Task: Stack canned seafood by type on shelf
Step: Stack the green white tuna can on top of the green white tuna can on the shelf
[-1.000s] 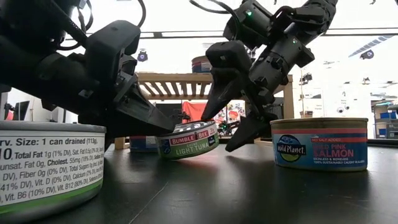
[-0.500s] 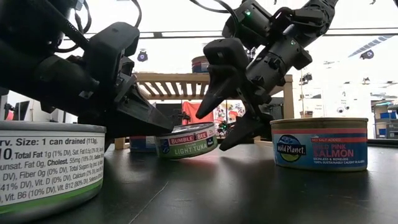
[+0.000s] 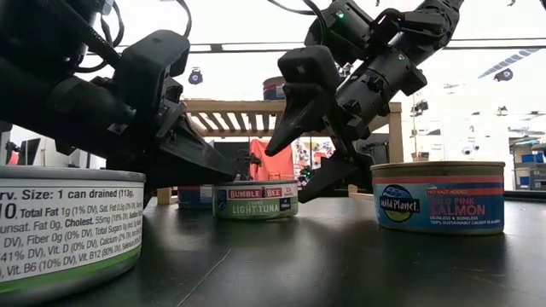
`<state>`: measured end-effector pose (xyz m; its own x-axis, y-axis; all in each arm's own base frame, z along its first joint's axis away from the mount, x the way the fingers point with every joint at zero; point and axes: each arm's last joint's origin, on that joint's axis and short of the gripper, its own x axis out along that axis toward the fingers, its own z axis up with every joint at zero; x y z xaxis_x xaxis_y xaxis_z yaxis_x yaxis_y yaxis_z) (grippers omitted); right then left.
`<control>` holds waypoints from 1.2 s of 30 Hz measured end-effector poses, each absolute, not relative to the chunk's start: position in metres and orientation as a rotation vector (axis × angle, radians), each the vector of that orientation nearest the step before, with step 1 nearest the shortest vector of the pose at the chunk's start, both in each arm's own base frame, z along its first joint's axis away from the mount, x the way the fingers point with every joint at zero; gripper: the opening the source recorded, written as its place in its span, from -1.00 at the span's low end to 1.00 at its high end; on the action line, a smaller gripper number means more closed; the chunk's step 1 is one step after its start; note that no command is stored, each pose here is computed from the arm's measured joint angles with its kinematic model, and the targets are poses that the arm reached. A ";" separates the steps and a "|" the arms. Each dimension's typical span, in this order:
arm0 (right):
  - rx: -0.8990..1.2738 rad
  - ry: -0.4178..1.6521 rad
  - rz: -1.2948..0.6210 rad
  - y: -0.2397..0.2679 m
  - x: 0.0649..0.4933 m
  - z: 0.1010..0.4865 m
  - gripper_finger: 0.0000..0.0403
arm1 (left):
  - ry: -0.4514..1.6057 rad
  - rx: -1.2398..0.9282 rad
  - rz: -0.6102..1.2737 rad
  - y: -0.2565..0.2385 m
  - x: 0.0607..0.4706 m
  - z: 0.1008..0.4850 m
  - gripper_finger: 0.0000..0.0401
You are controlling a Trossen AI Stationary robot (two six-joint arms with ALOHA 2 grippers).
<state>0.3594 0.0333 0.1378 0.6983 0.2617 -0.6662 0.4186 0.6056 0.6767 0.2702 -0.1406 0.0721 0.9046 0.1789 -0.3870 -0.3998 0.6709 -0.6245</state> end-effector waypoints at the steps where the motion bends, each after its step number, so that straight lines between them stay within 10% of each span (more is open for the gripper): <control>1: 0.944 0.824 -0.104 0.033 0.359 0.138 0.70 | 0.306 -0.771 0.332 -0.141 0.270 0.072 -1.00; 36: 0.931 0.846 -0.096 0.033 0.358 0.136 0.70 | 0.259 -0.656 0.227 -0.135 0.272 0.121 -1.00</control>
<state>0.3584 0.0333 0.1358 0.6830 0.2715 -0.6781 0.4170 0.6172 0.6672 0.2724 -0.1347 0.1208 0.9433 0.1251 -0.3074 -0.2877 0.7699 -0.5697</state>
